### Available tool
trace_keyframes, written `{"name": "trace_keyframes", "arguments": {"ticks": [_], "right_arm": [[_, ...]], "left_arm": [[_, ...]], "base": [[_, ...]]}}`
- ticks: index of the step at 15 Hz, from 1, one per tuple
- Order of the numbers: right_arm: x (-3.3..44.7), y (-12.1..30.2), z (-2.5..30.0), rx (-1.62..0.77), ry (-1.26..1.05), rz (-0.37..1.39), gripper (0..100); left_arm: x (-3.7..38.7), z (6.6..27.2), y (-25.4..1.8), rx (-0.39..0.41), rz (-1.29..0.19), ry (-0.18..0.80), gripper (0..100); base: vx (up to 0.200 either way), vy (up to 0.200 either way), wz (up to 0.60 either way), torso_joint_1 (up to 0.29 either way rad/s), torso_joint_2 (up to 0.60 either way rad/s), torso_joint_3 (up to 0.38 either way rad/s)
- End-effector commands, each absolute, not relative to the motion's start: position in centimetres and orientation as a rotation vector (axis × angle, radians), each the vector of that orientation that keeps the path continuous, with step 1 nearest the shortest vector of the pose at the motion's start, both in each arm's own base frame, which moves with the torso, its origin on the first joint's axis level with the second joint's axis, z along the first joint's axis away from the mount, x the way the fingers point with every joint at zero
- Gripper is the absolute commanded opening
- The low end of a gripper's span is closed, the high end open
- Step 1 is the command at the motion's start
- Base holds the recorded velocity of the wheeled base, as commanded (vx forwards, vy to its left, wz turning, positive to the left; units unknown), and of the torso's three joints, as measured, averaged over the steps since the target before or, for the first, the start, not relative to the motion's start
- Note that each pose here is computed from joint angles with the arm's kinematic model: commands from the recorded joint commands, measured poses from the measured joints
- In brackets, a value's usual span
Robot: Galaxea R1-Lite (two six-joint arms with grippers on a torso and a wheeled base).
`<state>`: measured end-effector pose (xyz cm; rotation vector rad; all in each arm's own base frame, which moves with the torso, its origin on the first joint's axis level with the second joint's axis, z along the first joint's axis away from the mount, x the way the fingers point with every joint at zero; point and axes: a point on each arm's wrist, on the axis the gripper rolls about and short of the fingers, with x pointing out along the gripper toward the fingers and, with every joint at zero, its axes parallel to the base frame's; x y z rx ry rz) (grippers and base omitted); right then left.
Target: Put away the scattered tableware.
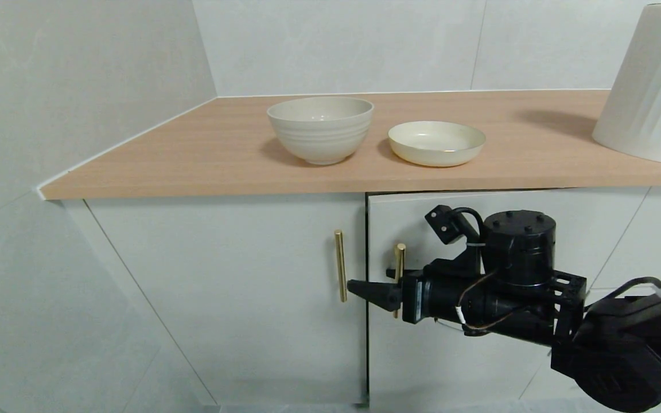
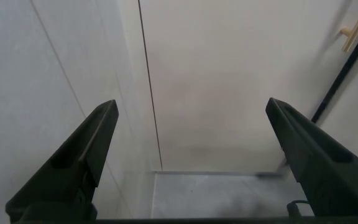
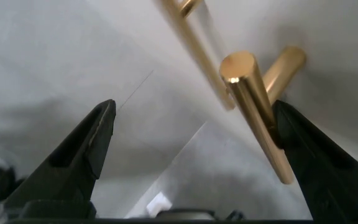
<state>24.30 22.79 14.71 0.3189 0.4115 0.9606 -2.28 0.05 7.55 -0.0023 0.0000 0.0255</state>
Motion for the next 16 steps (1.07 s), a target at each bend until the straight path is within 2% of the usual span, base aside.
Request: {"name": "trace_keyframes", "arguments": {"ticks": [1, 5, 9, 12, 14, 16], "right_arm": [[22.4, 21.3, 15.8, 0.324, 0.406, 1.018, 100], [20.7, 19.8, 16.1, 0.324, 0.42, 1.056, 100], [20.6, 20.0, 15.6, 0.321, 0.448, 1.09, 100], [19.9, 20.6, 15.7, 0.315, 0.451, 1.122, 100], [19.9, 20.6, 15.8, 0.316, 0.446, 1.125, 100], [19.7, 20.5, 16.2, 0.317, 0.43, 1.126, 100]], "left_arm": [[-2.3, 7.5, 0.1, -0.003, 0.026, 0.0, 100], [-2.3, 7.5, 0.0, -0.005, 0.025, 0.0, 100], [-2.4, 7.9, 0.0, 0.009, 0.011, -0.017, 100], [-3.3, 10.7, -0.4, -0.006, -0.2, -0.089, 100], [-3.2, 13.0, -0.8, -0.039, -0.376, -0.009, 100], [-1.9, 16.4, -1.0, -0.084, -0.489, 0.061, 100]], "base": [[0.0, 0.0, 0.0, 0.0, 0.0, 0.0], [0.0, 0.0, 0.0, 0.0, 0.0, 0.0], [0.0, 0.0, 0.0, 0.0, 0.0, 0.0], [0.0, 0.0, 0.0, 0.0, 0.0, 0.0], [0.0, 0.0, 0.0, 0.0, 0.0, 0.0], [0.0, 0.0, 0.0, 0.0, 0.0, 0.0]]}}
